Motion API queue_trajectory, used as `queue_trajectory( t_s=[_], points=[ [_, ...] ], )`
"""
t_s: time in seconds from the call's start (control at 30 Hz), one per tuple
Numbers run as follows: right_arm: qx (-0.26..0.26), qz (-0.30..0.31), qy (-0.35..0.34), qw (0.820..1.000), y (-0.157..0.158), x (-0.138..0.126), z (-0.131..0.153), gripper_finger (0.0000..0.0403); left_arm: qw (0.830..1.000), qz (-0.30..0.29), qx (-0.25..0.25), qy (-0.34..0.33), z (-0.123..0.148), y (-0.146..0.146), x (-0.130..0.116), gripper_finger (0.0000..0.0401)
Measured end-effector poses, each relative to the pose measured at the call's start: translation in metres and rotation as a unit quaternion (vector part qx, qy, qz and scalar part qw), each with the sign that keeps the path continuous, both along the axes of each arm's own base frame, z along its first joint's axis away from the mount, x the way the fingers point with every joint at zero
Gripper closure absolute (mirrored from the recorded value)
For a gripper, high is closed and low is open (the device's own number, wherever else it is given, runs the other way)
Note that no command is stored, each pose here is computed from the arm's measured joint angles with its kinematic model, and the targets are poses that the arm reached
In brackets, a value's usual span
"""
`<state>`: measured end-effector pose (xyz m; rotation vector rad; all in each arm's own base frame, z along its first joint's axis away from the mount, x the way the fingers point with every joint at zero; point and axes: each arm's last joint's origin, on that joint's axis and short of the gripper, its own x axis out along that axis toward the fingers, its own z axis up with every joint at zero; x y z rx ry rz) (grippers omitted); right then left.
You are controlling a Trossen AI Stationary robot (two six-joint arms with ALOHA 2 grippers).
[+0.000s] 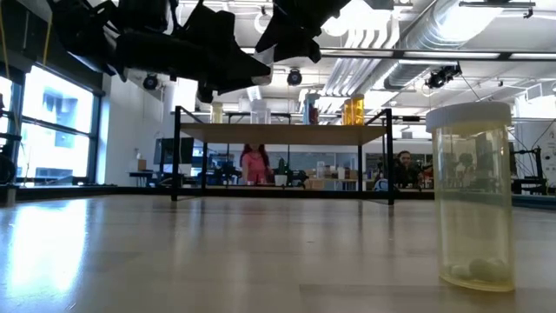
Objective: Pick and place medicine bottles onto shelf by color
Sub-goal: Put the transparent pill bottle on the shelf aligned with the transparent pill bottles
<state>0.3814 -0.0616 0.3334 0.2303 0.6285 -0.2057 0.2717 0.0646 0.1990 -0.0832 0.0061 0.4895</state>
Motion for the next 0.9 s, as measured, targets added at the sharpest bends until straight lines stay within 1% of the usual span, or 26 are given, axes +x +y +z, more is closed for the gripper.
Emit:
queue_trajectory(
  t_s=[0.17,0.3,0.43,0.6,0.9],
  points=[
    [0.000,0.000,0.004,1.000,0.0001,-0.0005,-0.0006,0.0281,1.000,0.000,0.000,0.001,-0.0002,0.0001,0.0000,0.0258],
    [0.001,0.000,0.004,1.000,0.0001,-0.0005,-0.0007,0.0280,1.000,0.000,0.001,0.002,-0.0003,0.0001,0.0000,0.0257],
    [0.001,0.000,0.006,1.000,0.0001,-0.0007,-0.0009,0.0278,1.000,0.006,0.001,0.003,-0.0005,0.0002,-0.0002,0.0248],
    [-0.001,0.001,0.006,1.000,0.0001,-0.0007,-0.0009,0.0277,1.000,0.007,0.001,0.004,-0.0006,0.0003,-0.0001,0.0223],
    [-0.009,-0.008,0.009,1.000,-0.0006,-0.0010,-0.0011,0.0277,1.000,0.011,0.000,0.007,-0.0005,0.0006,-0.0007,0.0160]
  ],
)
